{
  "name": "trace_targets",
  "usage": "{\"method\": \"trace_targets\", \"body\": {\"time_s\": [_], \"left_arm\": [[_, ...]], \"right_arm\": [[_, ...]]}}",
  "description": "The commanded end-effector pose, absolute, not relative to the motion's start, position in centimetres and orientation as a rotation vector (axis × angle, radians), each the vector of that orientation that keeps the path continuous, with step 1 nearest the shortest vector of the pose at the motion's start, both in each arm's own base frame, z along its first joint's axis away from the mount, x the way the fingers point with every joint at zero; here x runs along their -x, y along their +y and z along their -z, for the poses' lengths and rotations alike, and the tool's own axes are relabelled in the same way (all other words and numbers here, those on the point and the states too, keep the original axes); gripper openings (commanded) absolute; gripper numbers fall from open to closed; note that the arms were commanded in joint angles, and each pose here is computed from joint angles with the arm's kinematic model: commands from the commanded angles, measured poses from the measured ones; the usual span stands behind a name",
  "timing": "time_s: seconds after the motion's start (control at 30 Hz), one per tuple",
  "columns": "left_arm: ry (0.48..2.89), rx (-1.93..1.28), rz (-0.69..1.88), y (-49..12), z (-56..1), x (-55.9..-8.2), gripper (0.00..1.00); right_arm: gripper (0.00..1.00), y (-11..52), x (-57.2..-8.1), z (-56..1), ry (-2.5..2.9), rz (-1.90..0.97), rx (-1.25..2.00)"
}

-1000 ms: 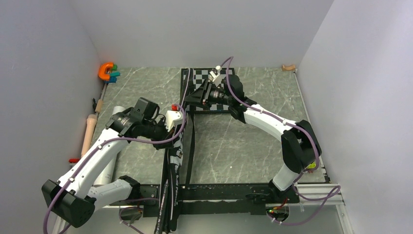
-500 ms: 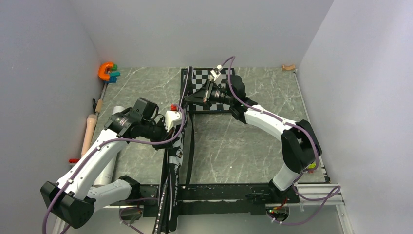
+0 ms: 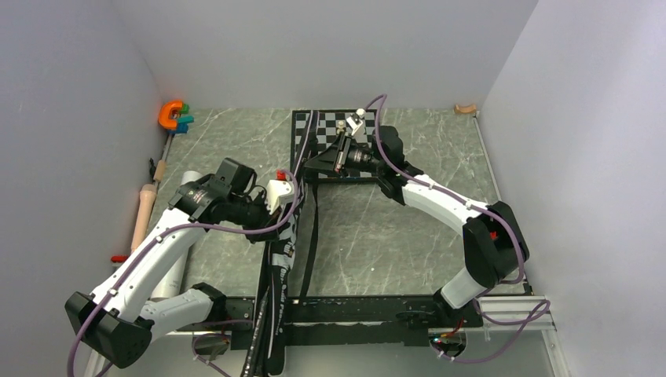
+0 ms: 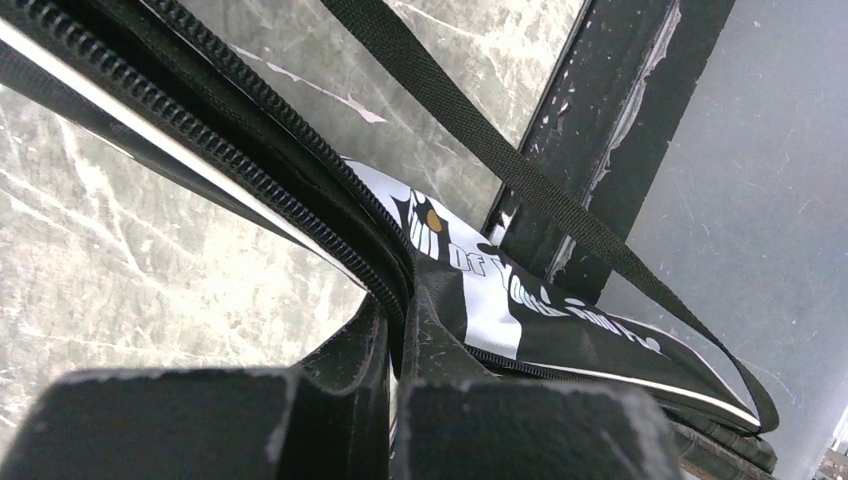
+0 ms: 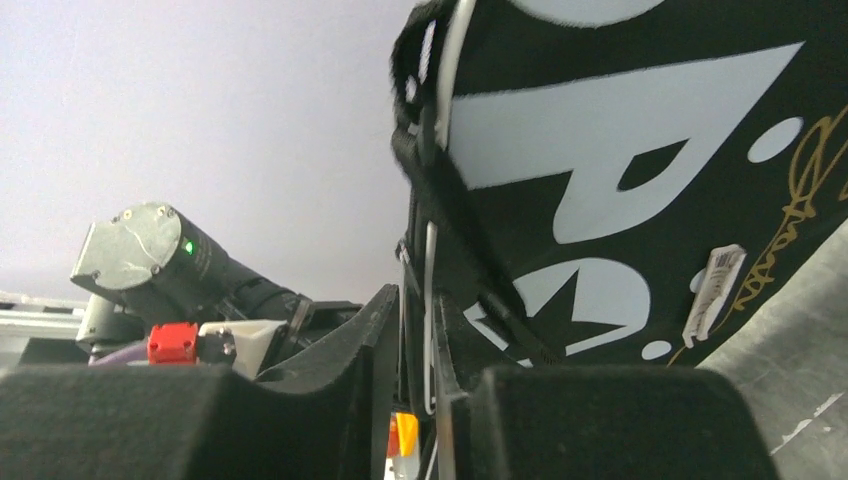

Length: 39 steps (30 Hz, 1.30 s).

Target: Pack up the badminton gear

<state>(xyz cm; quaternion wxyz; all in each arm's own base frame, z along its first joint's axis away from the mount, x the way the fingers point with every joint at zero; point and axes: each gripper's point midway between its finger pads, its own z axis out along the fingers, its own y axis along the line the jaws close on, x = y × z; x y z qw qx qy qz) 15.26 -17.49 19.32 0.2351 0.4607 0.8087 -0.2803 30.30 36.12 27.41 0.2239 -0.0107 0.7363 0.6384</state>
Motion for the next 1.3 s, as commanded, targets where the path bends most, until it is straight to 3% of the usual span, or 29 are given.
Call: {"method": "trace_targets", "body": {"time_s": [0.0,0.17,0.43,0.57,0.7,0.8,1.27], "left_arm": [[2.068,-1.289,0.789,-18.5,-22.1,-15.8,0.00],[2.064,-1.295,0.788,-18.4,-22.2,-15.5,0.00],[2.062,-1.298,0.796,-18.4,-22.2,-15.4,0.00],[2.062,-1.300,0.797,-18.4,-22.2,-15.4,0.00],[2.065,-1.301,0.797,-18.3,-22.1,-15.3,0.00],[2.063,-1.300,0.796,-18.3,-22.1,-15.3,0.00],[2.075,-1.296,0.790,-18.4,-22.1,-15.6,0.00]], "right_arm": [[0.29,35.9,-28.7,-29.2,1.989,-1.794,0.129],[0.36,36.2,-29.2,-29.8,1.974,-1.799,0.131],[0.35,36.3,-29.8,-29.8,1.972,-1.806,0.119],[0.28,36.2,-30.0,-29.9,1.962,-1.819,0.106],[0.09,35.8,-29.9,-29.9,1.957,-1.818,0.104],[0.00,35.5,-29.8,-29.8,1.955,-1.813,0.097],[0.00,35.6,-27.3,-29.4,1.954,-1.839,0.115]]}}
